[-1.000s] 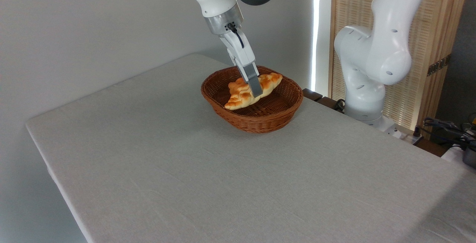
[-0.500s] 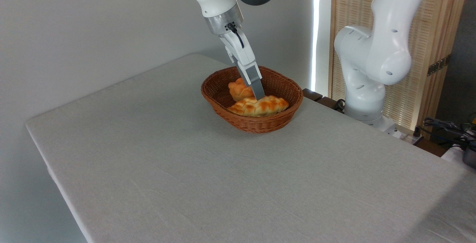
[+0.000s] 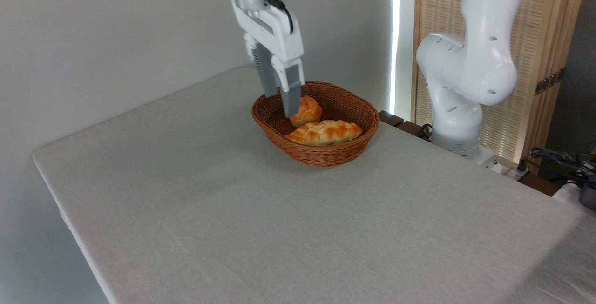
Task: Put bread into the basket
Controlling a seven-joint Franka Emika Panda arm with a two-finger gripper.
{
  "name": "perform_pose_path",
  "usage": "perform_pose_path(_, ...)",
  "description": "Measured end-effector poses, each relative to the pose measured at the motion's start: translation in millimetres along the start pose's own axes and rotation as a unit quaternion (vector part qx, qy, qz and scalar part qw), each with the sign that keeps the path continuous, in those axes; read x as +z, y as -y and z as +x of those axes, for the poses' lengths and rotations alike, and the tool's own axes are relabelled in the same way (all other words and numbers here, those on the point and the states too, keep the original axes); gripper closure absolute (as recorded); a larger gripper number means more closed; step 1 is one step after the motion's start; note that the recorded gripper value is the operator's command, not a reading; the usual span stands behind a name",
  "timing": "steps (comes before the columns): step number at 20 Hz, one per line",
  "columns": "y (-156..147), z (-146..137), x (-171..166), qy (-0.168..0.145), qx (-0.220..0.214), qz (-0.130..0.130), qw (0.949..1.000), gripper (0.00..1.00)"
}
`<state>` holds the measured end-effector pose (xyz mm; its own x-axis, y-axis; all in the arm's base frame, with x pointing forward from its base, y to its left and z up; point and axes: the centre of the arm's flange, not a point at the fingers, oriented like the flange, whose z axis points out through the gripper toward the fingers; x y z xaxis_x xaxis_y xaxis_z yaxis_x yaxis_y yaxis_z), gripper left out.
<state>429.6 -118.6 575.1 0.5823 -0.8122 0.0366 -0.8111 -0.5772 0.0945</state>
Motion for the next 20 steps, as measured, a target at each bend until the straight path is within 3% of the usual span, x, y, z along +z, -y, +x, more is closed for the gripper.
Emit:
perform_pose_path(6, 100, 16, -37, -0.031, -0.061, 0.022, 0.9974, 0.00)
perform_pose_path(12, 134, 41, -34, -0.027, -0.070, 0.032, 0.9967, 0.00)
perform_pose_path(18, 173, -14, -50, -0.028, -0.093, 0.034, 0.9947, 0.00)
perform_pose_path(20, 174, -18, -54, -0.031, -0.091, 0.036, 0.9948, 0.00)
